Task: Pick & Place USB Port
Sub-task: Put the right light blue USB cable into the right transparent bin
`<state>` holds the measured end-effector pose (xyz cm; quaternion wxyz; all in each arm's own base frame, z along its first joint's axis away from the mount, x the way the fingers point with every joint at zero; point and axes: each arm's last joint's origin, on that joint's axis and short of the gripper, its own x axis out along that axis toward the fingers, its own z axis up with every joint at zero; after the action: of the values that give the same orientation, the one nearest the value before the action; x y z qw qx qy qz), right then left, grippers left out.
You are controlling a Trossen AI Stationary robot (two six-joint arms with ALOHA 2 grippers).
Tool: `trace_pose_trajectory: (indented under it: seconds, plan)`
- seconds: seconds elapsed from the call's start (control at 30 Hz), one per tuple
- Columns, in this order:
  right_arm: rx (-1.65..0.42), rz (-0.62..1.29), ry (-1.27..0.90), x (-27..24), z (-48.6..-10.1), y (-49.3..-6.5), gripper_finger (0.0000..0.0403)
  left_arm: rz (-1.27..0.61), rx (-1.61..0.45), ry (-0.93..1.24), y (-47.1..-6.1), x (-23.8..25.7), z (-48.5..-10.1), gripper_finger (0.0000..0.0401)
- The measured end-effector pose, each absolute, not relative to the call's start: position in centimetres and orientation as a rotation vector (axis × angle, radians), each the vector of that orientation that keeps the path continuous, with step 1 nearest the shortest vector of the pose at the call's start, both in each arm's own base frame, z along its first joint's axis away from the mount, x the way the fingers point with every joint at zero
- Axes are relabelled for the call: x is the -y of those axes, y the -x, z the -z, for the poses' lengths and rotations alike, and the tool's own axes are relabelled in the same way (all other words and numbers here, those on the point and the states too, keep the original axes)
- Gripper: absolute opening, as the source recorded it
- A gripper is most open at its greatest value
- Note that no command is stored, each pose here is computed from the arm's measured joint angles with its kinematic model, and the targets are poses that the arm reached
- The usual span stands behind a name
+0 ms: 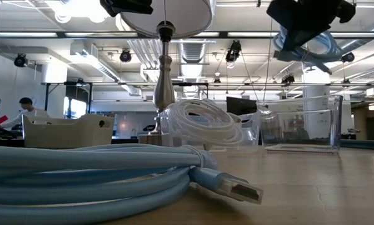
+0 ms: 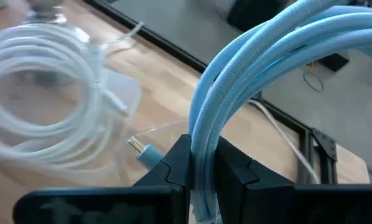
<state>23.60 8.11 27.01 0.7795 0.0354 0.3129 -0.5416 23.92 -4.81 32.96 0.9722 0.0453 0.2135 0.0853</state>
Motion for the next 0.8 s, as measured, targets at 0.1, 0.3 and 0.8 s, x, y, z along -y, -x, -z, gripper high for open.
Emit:
trace_pose_trajectory:
  seconds: [0.1,0.3,0.8]
  plan:
    - [-0.676,1.169,-0.090,-6.7,-26.5,-22.5,0.0038,-0.174,-0.430,-0.083,-23.9,4.8,-33.0,0.0163]
    - [-0.671,1.048,-0.085,-4.3,-23.6,-22.0,0.0038,-0.179,-0.427,-0.062,-23.9,4.8,-32.9,0.0163]
    - [-0.659,0.897,-0.235,-0.8,-18.8,-19.4,0.0038,-0.179,-0.438,-0.065,-23.9,4.8,-32.5,0.0163]
